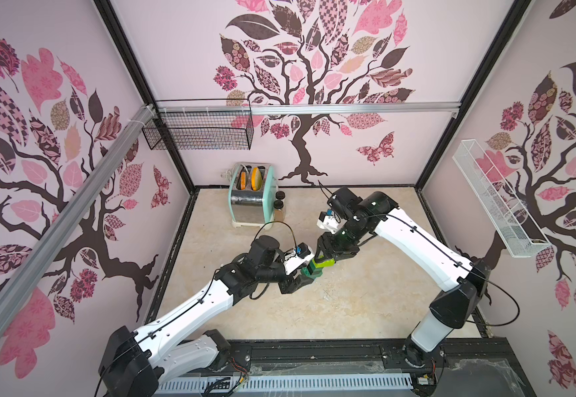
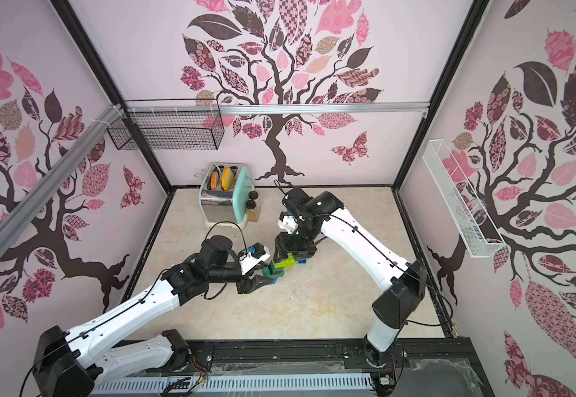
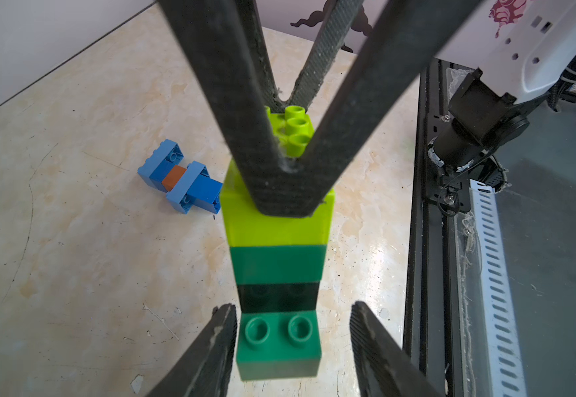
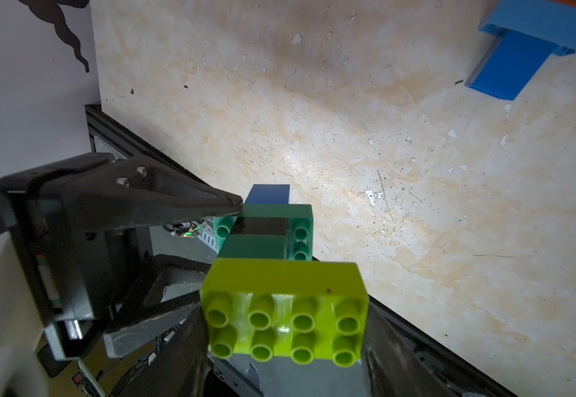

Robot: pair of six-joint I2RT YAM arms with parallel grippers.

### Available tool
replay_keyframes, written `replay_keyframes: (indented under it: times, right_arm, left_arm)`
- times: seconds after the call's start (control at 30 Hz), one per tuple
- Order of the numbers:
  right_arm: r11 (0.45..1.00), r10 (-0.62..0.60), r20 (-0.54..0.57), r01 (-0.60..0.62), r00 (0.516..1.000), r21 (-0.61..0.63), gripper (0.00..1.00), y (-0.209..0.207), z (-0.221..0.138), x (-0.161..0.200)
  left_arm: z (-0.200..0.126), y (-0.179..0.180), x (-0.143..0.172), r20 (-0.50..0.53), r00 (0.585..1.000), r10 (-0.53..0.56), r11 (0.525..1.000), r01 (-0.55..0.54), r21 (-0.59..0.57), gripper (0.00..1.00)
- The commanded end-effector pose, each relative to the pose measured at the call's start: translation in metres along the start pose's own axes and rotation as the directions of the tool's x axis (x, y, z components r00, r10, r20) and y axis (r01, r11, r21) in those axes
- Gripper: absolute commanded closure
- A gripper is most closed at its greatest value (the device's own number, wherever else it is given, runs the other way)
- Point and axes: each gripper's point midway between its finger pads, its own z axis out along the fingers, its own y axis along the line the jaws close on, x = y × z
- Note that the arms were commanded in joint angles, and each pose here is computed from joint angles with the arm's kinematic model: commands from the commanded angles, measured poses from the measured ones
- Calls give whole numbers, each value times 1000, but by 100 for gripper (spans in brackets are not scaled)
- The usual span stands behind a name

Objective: Assemble the letter f with lego
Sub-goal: Place the lego brick at the center of the board.

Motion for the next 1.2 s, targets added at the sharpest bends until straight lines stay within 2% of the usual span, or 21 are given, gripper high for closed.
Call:
replay_keyframes:
  times: [0.0, 0.4, 0.63, 0.83, 0.93, 1.03, 1.17]
  right_arm:
    - [999, -27, 41, 28, 999, -28, 42, 9, -13, -5]
    - [999, -28, 34, 30, 999, -39, 41, 10, -12, -4]
    - [999, -26, 36, 27, 999, -41, 33, 10, -9, -7]
    - [1000, -11, 61, 13, 998, -27, 21, 6, -6, -17]
    - [1000, 14, 107, -12, 994, -15, 15, 0, -10, -30]
    - [994, 79, 209, -92, 975, 55, 9, -24, -24, -52]
    - [960, 179, 331, -239, 926, 149, 8, -77, -52, -70]
  left_arm:
    - [3, -3, 7, -22, 1000, -5, 1000, 5, 17, 48]
    - [3, -2, 8, -29, 1000, -12, 1000, 12, 9, 57]
    - [3, -3, 8, -27, 999, -23, 1000, 24, 19, 66]
    - [2, -5, 8, -38, 999, -28, 999, 29, 27, 68]
    - [1, -7, 10, -46, 998, -42, 999, 44, 32, 69]
    - [2, -8, 10, -59, 995, -83, 995, 86, 44, 70]
    - [7, 2, 3, -51, 973, -225, 969, 229, 89, 70]
